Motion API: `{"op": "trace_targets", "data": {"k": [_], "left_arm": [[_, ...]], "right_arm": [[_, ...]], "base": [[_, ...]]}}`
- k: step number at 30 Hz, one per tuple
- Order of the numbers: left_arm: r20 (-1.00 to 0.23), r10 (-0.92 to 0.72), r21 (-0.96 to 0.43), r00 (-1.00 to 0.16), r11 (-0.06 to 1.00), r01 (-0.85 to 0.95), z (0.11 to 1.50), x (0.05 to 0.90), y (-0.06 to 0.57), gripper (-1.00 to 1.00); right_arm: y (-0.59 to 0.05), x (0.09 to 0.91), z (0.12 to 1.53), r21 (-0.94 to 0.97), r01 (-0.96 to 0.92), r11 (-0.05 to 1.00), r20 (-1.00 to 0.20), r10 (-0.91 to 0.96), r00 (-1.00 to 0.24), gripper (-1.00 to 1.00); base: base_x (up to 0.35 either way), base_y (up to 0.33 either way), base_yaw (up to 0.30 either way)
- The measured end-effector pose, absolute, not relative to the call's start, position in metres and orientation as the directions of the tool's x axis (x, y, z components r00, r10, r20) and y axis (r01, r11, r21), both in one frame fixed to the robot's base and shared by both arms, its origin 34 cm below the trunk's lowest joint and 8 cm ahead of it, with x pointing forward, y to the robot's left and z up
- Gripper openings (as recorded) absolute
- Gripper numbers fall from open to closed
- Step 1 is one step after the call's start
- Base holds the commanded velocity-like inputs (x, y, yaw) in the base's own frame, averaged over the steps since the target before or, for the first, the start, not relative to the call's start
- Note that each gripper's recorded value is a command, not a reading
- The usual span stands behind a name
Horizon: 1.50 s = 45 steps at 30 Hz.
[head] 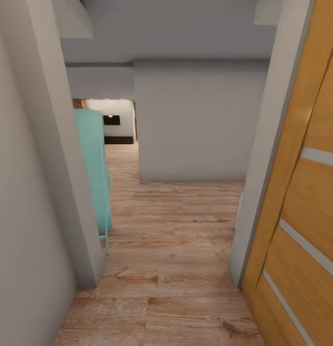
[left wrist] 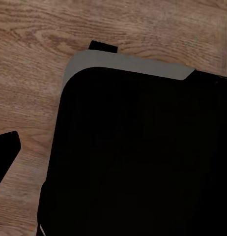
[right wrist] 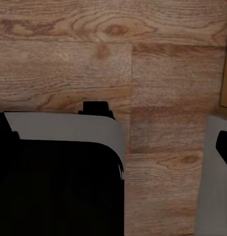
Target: Move the two storage containers from the living room to the garage. In the garage, place one container on the floor and stack the other container on top of it (either order is fine).
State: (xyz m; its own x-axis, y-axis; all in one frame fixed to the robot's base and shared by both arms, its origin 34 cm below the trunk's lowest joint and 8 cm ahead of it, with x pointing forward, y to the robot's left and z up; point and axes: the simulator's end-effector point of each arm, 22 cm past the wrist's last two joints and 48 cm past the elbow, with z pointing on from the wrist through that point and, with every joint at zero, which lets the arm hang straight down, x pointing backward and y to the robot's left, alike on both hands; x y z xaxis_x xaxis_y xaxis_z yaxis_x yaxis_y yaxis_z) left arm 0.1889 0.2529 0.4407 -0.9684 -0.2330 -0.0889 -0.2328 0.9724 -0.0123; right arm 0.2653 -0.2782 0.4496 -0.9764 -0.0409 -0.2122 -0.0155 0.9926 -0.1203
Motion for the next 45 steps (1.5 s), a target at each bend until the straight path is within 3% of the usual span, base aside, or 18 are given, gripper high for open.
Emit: {"op": "trace_targets", "data": {"k": [45], "left_arm": [[-0.085, -0.232, -0.012, -0.969, 0.973, -0.232, 0.4406, 0.1877, 0.2535, 1.0]], "right_arm": [[-0.2844, 0.265, 0.4498, -0.128, -0.017, 0.992, -0.211, -0.044, -0.977, 1.0]], "base": [[0.324, -0.002, 0.0]]}}
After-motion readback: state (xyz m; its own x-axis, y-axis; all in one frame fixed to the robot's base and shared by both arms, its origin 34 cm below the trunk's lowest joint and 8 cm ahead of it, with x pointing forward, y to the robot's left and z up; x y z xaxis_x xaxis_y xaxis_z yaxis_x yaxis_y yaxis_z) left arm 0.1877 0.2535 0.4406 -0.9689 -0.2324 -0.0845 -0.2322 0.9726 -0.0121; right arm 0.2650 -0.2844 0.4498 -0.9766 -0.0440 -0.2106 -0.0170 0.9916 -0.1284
